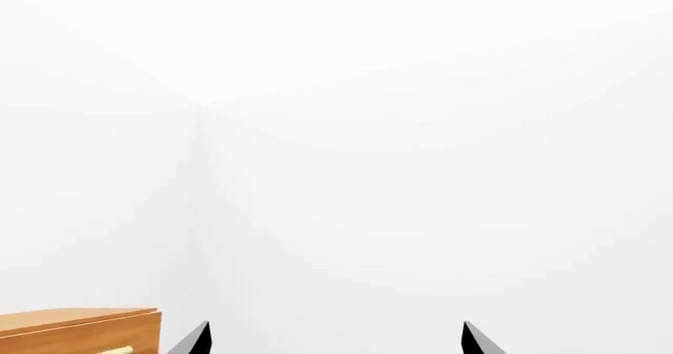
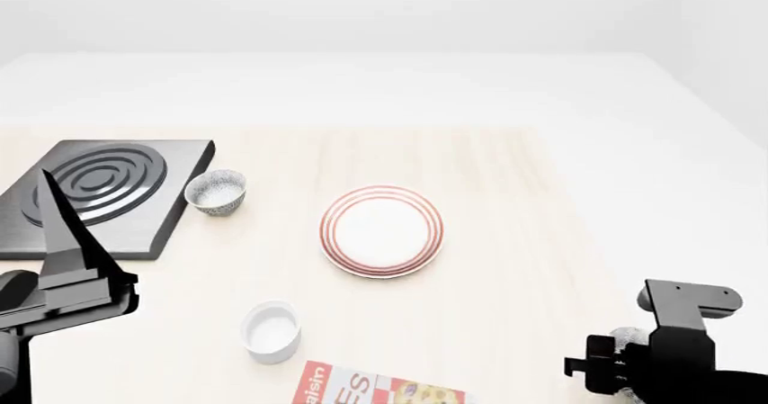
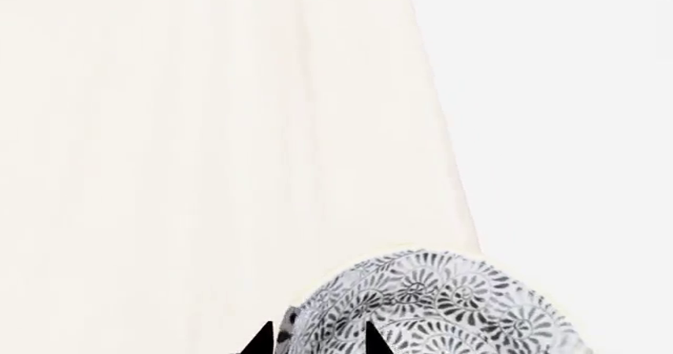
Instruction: Pick the akita bowl next to the cookies box and place it on the plate.
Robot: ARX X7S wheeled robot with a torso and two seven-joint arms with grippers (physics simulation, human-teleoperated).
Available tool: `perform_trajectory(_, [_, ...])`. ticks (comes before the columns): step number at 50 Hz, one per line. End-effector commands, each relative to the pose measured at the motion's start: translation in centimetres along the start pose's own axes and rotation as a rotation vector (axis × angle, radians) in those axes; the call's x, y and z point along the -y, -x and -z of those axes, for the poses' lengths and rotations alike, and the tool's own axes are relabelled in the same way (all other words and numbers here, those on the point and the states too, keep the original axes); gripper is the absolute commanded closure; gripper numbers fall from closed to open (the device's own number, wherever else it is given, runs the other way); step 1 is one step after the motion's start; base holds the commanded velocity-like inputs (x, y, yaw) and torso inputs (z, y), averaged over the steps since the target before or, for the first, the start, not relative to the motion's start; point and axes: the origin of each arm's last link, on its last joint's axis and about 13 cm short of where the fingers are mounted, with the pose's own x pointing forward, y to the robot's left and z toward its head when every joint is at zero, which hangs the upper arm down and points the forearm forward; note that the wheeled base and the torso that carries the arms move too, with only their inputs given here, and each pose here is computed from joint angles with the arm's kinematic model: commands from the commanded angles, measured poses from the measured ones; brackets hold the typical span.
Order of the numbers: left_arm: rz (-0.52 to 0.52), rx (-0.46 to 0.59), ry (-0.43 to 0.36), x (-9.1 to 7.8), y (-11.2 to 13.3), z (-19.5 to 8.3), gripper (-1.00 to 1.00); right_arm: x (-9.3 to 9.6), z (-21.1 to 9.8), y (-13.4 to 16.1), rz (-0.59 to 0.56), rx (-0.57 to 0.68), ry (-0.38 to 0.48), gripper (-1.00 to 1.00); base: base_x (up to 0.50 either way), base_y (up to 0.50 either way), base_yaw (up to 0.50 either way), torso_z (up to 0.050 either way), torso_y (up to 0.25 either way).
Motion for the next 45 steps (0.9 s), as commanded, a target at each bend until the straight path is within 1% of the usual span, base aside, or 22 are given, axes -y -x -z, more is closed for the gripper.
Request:
perform_trajectory(1, [-0.001, -0.001, -0.001, 0.0, 0.0, 0.0, -1.00, -0.6, -1.0, 0.5, -0.057, 0.036, -0.050, 1.00, 0.00, 0.00, 0.00, 0.000, 0.000])
perform_trajectory(10, [-0.001, -0.001, 0.000, 0.0, 0.0, -0.1, -1.00, -0.7, -3.3, 2.2, -0.069, 0.111, -0.042, 1.00, 0.00, 0.00, 0.00, 0.000, 0.000])
perform_trajectory(14, [-0.001, -0.002, 0.000, 0.0, 0.0, -0.1, -1.00, -0.8, -5.0, 3.3, -0.076, 0.173, -0.026, 1.00, 0.00, 0.00, 0.00, 0.000, 0.000])
perform_trajectory(19, [-0.001, -0.002, 0.000, 0.0, 0.0, 0.0, -1.00, -1.0, -7.1, 4.6, -0.077, 0.248, 0.005, 1.00, 0.00, 0.00, 0.00, 0.000, 0.000])
perform_trajectory(26, [-0.002, -0.002, 0.000, 0.0, -0.1, 0.0, -1.00, -1.1, -8.6, 5.3, -0.075, 0.298, 0.040, 1.00, 0.00, 0.00, 0.00, 0.000, 0.000])
perform_trajectory(32, [-0.001, -0.002, 0.000, 0.0, 0.0, 0.0, -1.00, -1.6, -10.1, 6.1, -0.093, 0.348, 0.078, 1.00, 0.00, 0.00, 0.00, 0.000, 0.000])
perform_trajectory(36, [-0.002, -0.002, -0.001, 0.0, 0.0, 0.0, -1.00, -2.3, -11.5, 6.4, -0.110, 0.379, 0.116, 1.00, 0.00, 0.00, 0.00, 0.000, 0.000])
perform_trajectory(37, [-0.001, -0.002, -0.001, 0.0, 0.0, 0.0, -1.00, -2.6, -12.1, 6.4, -0.115, 0.402, 0.143, 1.00, 0.00, 0.00, 0.00, 0.000, 0.000])
perform_trajectory(41, [0.003, -0.003, -0.001, 0.1, 0.0, 0.0, -1.00, -3.4, -13.7, 6.7, -0.148, 0.460, 0.181, 1.00, 0.00, 0.00, 0.00, 0.000, 0.000])
perform_trajectory(42, [0.003, -0.002, -0.001, 0.1, 0.0, 0.0, -1.00, -3.8, -14.3, 6.8, -0.144, 0.472, 0.214, 1.00, 0.00, 0.00, 0.00, 0.000, 0.000])
perform_trajectory(44, [0.002, -0.003, -0.001, 0.1, 0.0, 0.0, -1.00, -4.2, -15.2, 6.8, -0.164, 0.501, 0.249, 1.00, 0.00, 0.00, 0.00, 0.000, 0.000])
perform_trajectory(45, [0.002, -0.002, -0.001, 0.1, 0.0, 0.0, -1.00, -4.4, -15.6, 6.9, -0.152, 0.512, 0.272, 1.00, 0.00, 0.00, 0.00, 0.000, 0.000])
